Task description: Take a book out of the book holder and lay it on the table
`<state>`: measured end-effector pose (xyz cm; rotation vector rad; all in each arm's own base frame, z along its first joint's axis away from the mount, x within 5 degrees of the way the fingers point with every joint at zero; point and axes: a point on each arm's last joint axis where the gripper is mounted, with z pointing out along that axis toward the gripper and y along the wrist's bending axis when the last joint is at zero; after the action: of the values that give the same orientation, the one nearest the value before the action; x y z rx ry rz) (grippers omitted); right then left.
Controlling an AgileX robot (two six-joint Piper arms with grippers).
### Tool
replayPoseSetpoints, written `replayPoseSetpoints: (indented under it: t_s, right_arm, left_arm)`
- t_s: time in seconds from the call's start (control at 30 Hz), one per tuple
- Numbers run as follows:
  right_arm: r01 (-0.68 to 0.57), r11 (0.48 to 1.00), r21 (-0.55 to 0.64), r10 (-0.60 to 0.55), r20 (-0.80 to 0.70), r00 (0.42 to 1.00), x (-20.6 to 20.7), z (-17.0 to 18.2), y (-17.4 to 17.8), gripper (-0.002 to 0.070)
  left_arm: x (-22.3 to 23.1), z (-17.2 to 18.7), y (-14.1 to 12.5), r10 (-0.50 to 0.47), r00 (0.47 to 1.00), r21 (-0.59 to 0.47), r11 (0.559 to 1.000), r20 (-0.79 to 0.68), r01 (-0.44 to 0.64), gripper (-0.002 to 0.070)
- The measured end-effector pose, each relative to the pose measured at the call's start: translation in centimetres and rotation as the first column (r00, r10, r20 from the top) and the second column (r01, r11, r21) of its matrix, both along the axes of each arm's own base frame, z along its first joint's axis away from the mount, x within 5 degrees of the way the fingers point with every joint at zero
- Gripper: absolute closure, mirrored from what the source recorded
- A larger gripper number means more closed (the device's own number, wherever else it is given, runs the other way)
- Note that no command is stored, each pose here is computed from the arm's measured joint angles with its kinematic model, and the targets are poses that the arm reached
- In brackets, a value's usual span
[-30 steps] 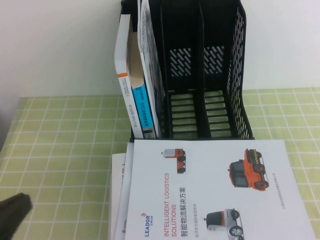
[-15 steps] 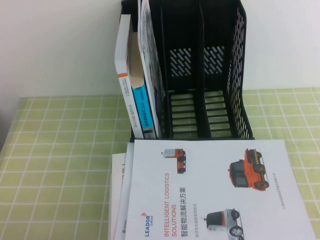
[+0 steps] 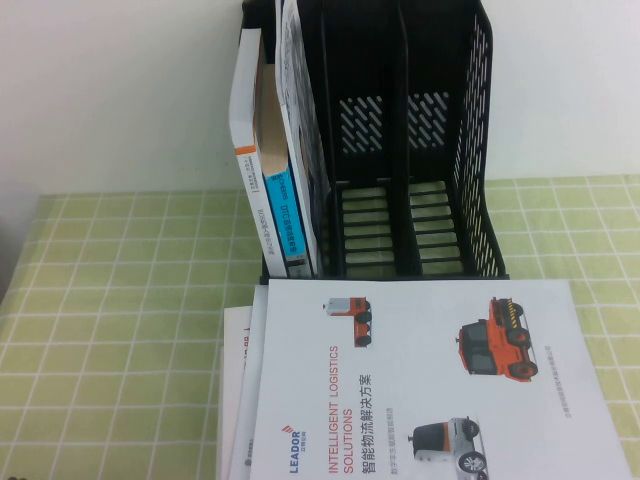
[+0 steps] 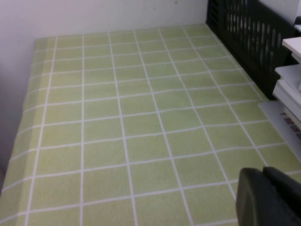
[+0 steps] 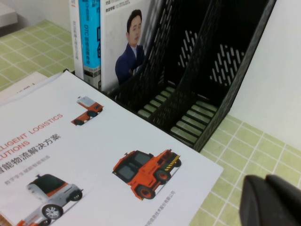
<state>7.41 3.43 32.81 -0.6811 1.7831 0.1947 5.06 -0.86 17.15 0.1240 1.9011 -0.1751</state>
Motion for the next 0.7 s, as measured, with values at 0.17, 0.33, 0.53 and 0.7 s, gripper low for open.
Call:
replayPoseSetpoints:
  t_s: [0.17,0.33,0.53,0.7]
  right_arm:
    - [0.0,1.0,0.0,0.0,0.0,1.0,0.0,0.0,0.0,0.0678]
    - [0.0,1.0,0.0,0.0,0.0,1.0,0.0,0.0,0.0,0.0678]
    - [0.0,1.0,0.0,0.0,0.0,1.0,0.0,0.0,0.0,0.0678]
    - [0.0,1.0,0.0,0.0,0.0,1.0,0.0,0.0,0.0,0.0678]
  left_arm:
    - [0.0,0.0,-0.01,-0.001,1.0,-0.002,1.0,0.0,0.001,0.0677]
    - [0.0,0.0,-0.01,-0.001,1.0,-0.001,1.0,0.0,0.001,0.0677]
    - [0.02,0.01,0.12,0.024,1.0,0.002,1.0,0.002,-0.024,0.0677]
    - [0.07,0.01,0.67,0.132,0.991,0.0,0.991,0.001,-0.132,0.0678]
